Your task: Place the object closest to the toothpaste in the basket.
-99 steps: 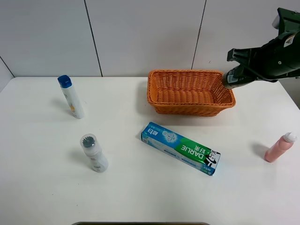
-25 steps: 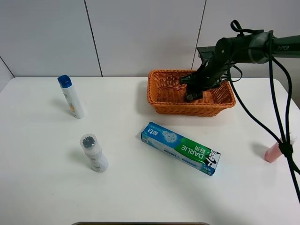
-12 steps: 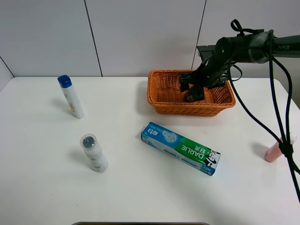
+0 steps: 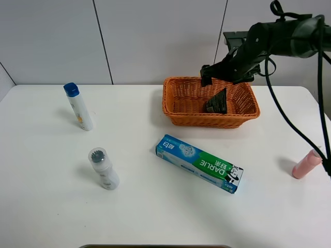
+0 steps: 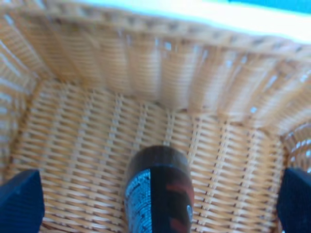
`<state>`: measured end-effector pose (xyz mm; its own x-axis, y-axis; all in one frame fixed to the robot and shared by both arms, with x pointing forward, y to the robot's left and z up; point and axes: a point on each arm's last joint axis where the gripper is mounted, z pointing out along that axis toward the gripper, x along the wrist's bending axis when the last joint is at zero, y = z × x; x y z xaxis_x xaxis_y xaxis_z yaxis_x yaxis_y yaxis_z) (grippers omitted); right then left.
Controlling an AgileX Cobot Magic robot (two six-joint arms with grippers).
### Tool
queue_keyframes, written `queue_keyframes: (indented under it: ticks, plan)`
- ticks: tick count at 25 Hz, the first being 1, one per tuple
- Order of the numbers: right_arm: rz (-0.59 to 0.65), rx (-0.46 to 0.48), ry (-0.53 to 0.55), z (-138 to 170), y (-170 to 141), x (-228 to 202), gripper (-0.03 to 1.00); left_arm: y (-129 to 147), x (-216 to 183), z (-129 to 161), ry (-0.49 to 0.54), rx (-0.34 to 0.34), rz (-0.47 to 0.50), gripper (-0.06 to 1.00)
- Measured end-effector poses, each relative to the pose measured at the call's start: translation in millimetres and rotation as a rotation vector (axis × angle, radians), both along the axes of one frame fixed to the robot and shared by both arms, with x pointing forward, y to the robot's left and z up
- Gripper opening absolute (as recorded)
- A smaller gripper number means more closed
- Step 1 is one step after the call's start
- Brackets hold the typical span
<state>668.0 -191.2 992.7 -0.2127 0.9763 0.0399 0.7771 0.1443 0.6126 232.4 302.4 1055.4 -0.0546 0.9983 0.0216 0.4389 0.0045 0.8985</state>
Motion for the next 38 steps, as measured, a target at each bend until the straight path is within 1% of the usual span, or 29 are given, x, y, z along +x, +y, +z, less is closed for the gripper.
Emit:
queue_keyframes:
  ticks: [5,9,17,21,25,28,34,38]
  plan:
    - [-0.001,0.016,-0.056,37,-3,-12,0.99,0,0,0,0.0,0.0,0.0,0.94]
    - [0.001,0.023,-0.115,75,-7,-28,0.99,0,0,0,0.0,0.0,0.0,0.94]
    - [0.002,0.036,-0.261,161,-22,-83,0.99,0,0,0,0.0,0.0,0.0,0.94]
    - [0.001,0.044,-0.299,194,-31,-116,0.99,0,0,0,0.0,0.0,0.0,0.94]
    - [0.0,0.035,-0.294,215,-39,-149,0.99,0,0,0,0.0,0.0,0.0,0.94]
    - [-0.001,0.027,-0.266,224,-45,-171,0.99,0,0,0,0.0,0.0,0.0,0.94]
    - [-0.003,0.014,-0.212,237,-54,-208,0.99,0,0,0,0.0,0.0,0.0,0.94]
    - [-0.003,0.011,-0.196,246,-61,-236,0.99,0,0,0,0.0,0.0,0.0,0.94]
